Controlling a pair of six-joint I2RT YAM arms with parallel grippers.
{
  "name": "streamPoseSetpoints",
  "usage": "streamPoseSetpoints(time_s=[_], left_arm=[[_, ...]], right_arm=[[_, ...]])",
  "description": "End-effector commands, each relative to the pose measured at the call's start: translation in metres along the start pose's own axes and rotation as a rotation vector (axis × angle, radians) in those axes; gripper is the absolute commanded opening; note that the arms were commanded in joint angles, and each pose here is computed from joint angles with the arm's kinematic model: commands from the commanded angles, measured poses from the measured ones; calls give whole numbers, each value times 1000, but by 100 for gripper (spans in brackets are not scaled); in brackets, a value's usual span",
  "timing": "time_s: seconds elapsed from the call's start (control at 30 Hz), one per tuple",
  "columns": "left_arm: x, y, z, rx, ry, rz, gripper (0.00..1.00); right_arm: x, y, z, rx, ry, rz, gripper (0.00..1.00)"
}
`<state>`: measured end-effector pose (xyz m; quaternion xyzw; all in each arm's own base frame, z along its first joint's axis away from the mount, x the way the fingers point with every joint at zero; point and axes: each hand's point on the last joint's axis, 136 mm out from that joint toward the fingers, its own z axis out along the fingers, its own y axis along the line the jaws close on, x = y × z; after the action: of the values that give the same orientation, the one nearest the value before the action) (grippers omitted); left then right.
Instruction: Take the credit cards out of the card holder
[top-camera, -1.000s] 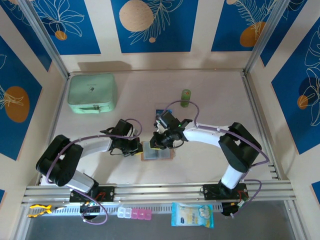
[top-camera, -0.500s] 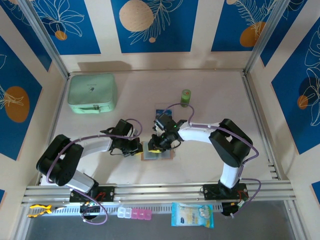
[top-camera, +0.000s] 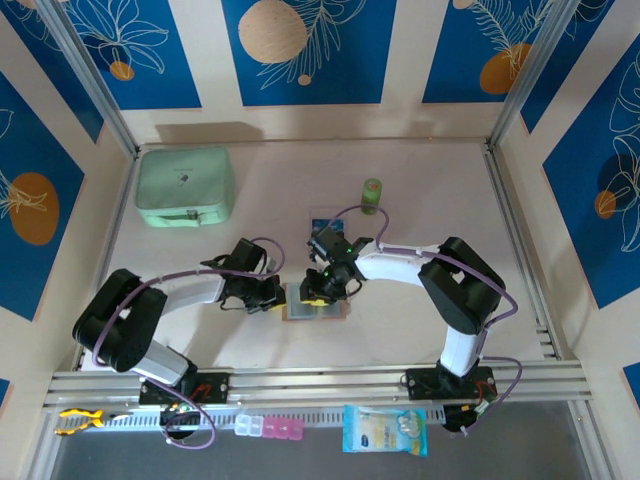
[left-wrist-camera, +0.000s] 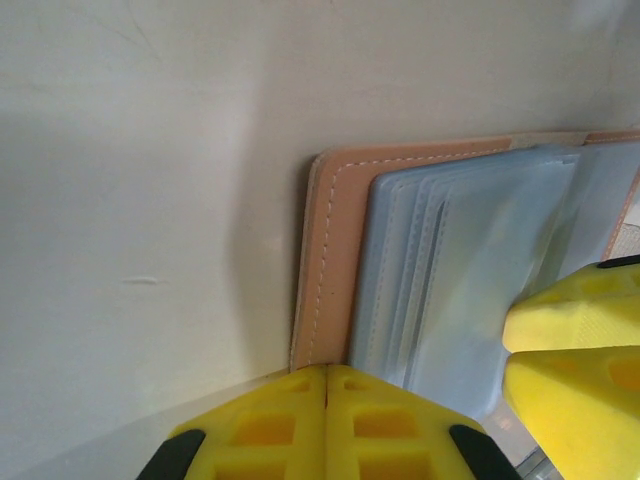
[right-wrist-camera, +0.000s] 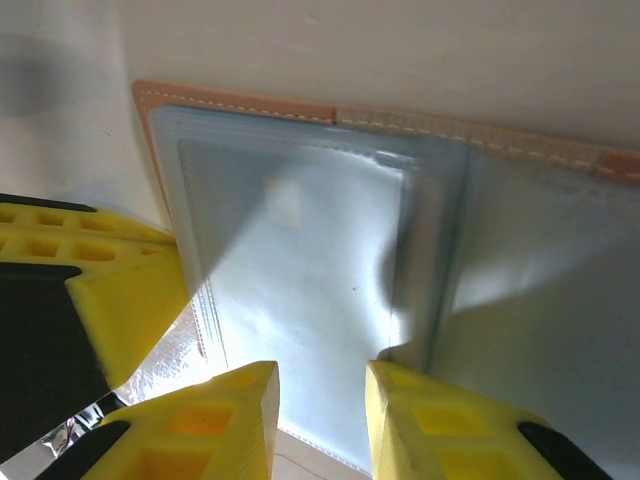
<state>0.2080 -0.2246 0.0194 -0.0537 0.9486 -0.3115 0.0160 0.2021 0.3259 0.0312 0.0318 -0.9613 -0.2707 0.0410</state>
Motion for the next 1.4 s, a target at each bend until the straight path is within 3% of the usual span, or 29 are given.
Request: streamPoseSetpoints(time_s=[0.0,0.7,1.37], left_arm=[[4,14,4,-72,18,-7,2],[-6,-11,-19,-29,-35,19,3],[-4,-50,-4,81,-20,25,24]], right_arm=[[2,-8,-2,44,9,5,29],[3,-14,-1,43,4,15,28],[2,-24,0,-85,7,83,26]])
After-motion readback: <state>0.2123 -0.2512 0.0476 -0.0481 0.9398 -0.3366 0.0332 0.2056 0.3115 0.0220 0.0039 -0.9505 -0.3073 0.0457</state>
